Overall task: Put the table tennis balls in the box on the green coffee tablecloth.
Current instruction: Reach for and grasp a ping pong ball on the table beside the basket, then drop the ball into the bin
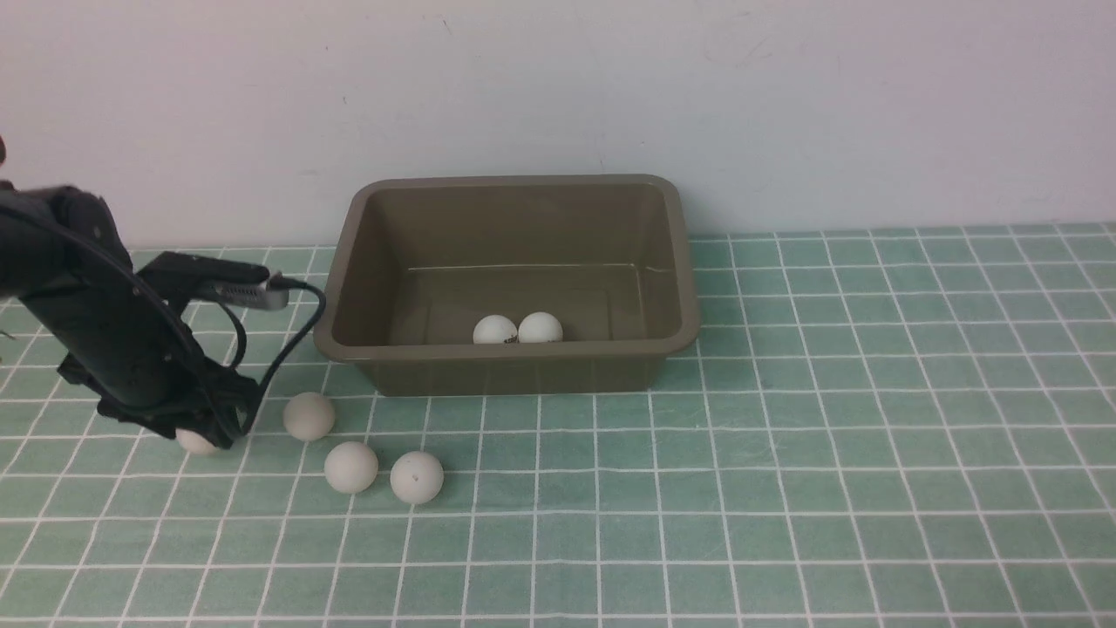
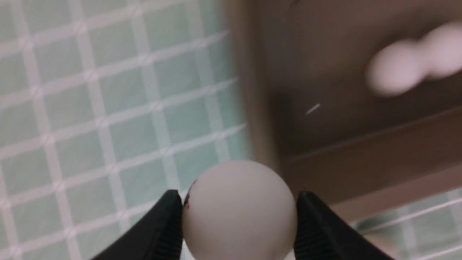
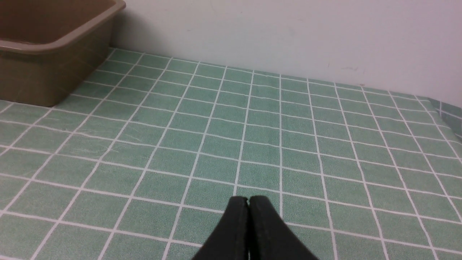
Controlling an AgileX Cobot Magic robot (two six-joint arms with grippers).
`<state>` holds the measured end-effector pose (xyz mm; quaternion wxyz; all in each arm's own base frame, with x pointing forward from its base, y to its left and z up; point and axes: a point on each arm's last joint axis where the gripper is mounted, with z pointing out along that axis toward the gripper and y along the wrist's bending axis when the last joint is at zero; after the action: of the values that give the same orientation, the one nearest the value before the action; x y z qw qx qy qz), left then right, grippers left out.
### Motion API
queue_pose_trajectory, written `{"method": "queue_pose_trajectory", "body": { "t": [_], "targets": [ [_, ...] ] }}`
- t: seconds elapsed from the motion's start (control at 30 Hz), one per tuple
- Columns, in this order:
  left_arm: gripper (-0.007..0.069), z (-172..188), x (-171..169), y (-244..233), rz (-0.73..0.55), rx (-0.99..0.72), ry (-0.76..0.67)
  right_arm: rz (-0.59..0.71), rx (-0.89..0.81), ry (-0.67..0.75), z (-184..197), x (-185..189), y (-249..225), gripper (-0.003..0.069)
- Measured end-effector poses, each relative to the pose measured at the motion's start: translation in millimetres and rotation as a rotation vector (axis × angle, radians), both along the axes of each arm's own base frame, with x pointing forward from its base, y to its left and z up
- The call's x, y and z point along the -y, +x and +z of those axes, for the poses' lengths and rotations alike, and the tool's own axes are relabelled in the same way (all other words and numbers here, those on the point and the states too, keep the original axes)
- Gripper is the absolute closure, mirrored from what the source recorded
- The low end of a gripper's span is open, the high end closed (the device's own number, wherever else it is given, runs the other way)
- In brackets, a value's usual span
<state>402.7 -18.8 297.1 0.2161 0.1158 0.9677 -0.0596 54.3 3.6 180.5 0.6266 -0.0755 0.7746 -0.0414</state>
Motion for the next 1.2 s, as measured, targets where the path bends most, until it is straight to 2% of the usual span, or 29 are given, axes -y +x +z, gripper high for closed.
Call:
{"method": "queue_pose_trajectory", "body": {
  "t": [0.07,0.17,0.23,0.37,0.53,0.73,0.97,1.2],
  "targets": [
    [0.0273,9.5,30.7,6.0,-0.062,0.048,-0.018,0.000,0.000,0.000,0.0,0.0,0.0,0.0676],
    [0.0273,2.9,66.2,15.4,-0.133,0.096,-0.039,0.000,0.000,0.000,0.0,0.0,0.0,0.0676],
    [0.0273,-16.8,89.9,24.5,-0.170,0.102,-0.045,0.000,0.000,0.000,0.0,0.0,0.0,0.0676],
    [0.0256,-63.3,109.4,36.6,-0.198,0.026,-0.037,0.000,0.000,0.000,0.0,0.0,0.0,0.0676],
    [0.0194,-72.3,110.6,40.3,-0.198,0.006,-0.032,0.000,0.000,0.000,0.0,0.0,0.0,0.0676],
    [0.0175,-28.8,103.9,39.0,-0.230,-0.029,0.042,0.000,0.000,0.000,0.0,0.0,0.0,0.0676],
    [0.0175,4.4,72.4,31.3,-0.175,-0.032,0.171,0.000,0.000,0.000,0.0,0.0,0.0,0.0676],
    [0.0175,5.3,32.4,18.4,-0.064,-0.084,0.126,0.000,0.000,0.000,0.0,0.0,0.0,0.0676]
  ]
}}
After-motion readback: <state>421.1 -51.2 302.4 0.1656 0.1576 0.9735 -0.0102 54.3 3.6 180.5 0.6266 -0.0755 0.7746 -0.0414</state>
